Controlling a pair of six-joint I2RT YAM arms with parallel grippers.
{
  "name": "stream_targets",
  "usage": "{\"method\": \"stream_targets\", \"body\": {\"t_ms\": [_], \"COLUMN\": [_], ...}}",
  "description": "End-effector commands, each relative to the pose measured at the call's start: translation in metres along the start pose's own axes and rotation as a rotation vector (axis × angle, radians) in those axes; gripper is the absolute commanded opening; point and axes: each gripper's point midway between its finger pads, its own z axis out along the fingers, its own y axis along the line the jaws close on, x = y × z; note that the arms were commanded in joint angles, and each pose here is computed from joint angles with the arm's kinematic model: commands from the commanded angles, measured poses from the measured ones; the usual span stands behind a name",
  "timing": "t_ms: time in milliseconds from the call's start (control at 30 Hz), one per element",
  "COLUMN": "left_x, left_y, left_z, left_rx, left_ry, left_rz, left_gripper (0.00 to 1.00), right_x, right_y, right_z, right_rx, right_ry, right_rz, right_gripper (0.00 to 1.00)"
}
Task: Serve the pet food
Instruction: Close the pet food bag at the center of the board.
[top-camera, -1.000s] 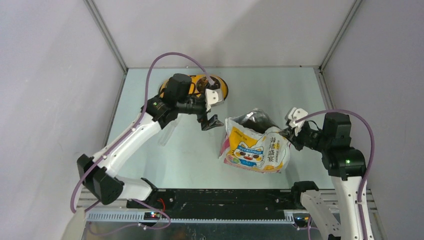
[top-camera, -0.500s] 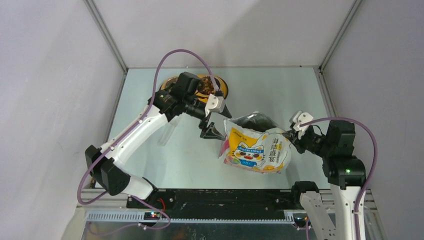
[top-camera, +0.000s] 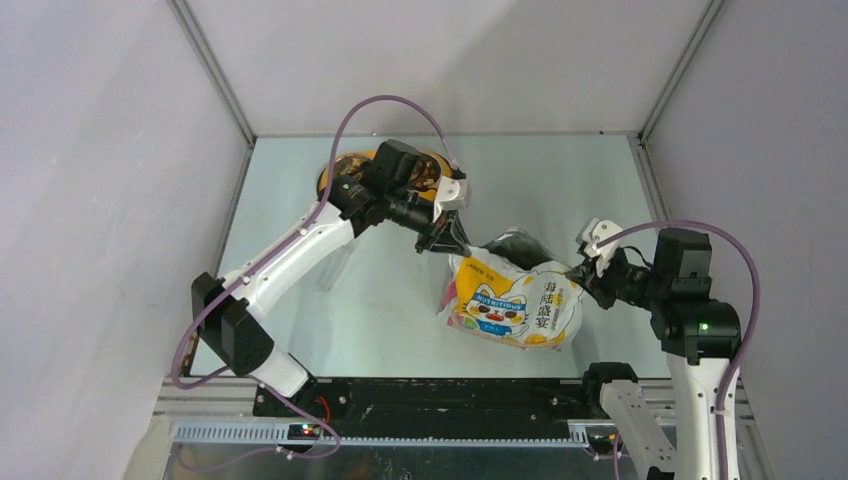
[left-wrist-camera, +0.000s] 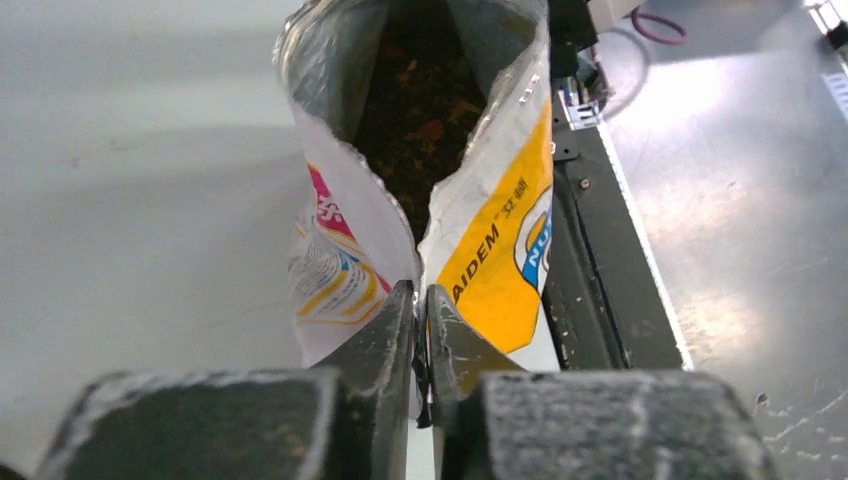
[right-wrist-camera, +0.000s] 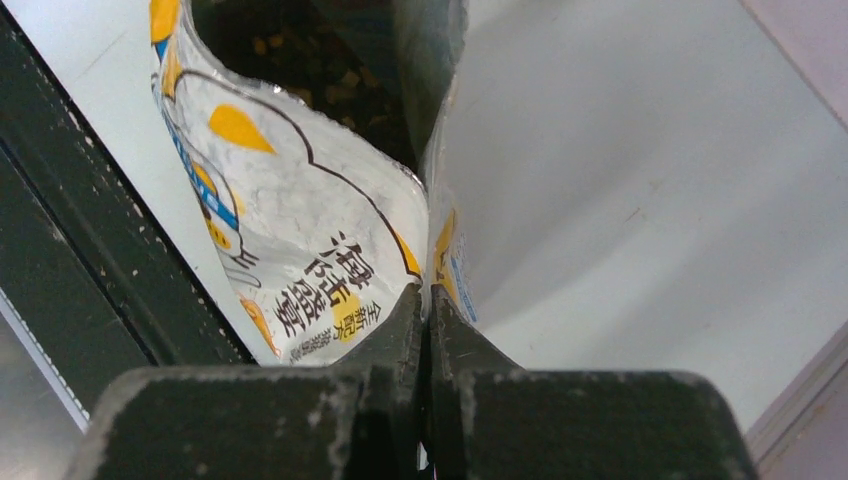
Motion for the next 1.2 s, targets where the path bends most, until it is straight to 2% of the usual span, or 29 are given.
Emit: {"method": "stream_targets", "body": {"t_ms": [0, 33, 100, 133, 167, 200, 267, 400, 567, 667, 733, 767, 833, 1000, 1167], "left_x": [-0.003, -0.002, 0.001, 0.001, 0.001, -0.001, -0.005, -0.011, -0.007, -0.006, -0.005, -0.003, -0.001, -0.001, 0.002], "left_y": [0.013, 0.014, 0.024, 0.03, 0.033, 0.039, 0.046, 0.046, 0.04, 0.035, 0.035, 0.035, 0.035, 0.032, 0.029], "left_z": [0.002, -0.001, -0.009, -0.017, -0.022, -0.032, -0.045, -0.06, -0.067, -0.074, -0.078, -0.079, -0.084, -0.09, -0.1], "left_rx": [-0.081, -0.098, -0.178, -0.231, -0.255, -0.307, -0.381, -0.428, -0.438, -0.441, -0.457, -0.458, -0.472, -0.476, -0.487], "left_ry": [0.029, 0.038, 0.067, 0.077, 0.08, 0.086, 0.106, 0.137, 0.173, 0.197, 0.212, 0.219, 0.228, 0.247, 0.298], "left_rz": [0.004, 0.005, 0.015, 0.008, 0.006, 0.011, 0.029, 0.055, 0.073, 0.09, 0.095, 0.096, 0.096, 0.102, 0.139], "left_gripper": [0.02, 0.01, 0.0, 0.0, 0.0, 0.0, 0.0, 0.0, 0.0, 0.0, 0.0, 0.0, 0.0, 0.0, 0.0], "right_x": [-0.034, -0.03, -0.024, -0.022, -0.019, -0.014, -0.01, -0.008, 0.008, 0.013, 0.013, 0.013, 0.016, 0.023, 0.046], "right_y": [-0.013, -0.021, -0.034, -0.035, -0.039, -0.034, -0.022, -0.003, -0.01, -0.013, -0.016, -0.018, -0.021, -0.027, -0.03], "right_z": [-0.018, -0.019, -0.022, -0.022, -0.024, -0.025, -0.026, -0.024, -0.016, -0.01, -0.01, -0.012, -0.014, -0.016, -0.026], "right_rx": [0.067, 0.103, 0.156, 0.152, 0.163, 0.134, 0.061, -0.068, -0.048, -0.04, -0.025, -0.008, 0.009, 0.043, 0.029], "right_ry": [-0.05, -0.018, 0.04, 0.065, 0.093, 0.121, 0.153, 0.165, 0.203, 0.203, 0.207, 0.211, 0.223, 0.245, 0.35], "right_rz": [-0.153, -0.169, -0.194, -0.205, -0.232, -0.229, -0.245, -0.233, -0.213, -0.209, -0.213, -0.216, -0.226, -0.241, -0.276], "right_gripper": [0.0, 0.01, 0.14, 0.28, 0.37, 0.54, 0.67, 0.72, 0.71, 0.56, 0.35, 0.18, 0.03, 0.0, 0.0]}}
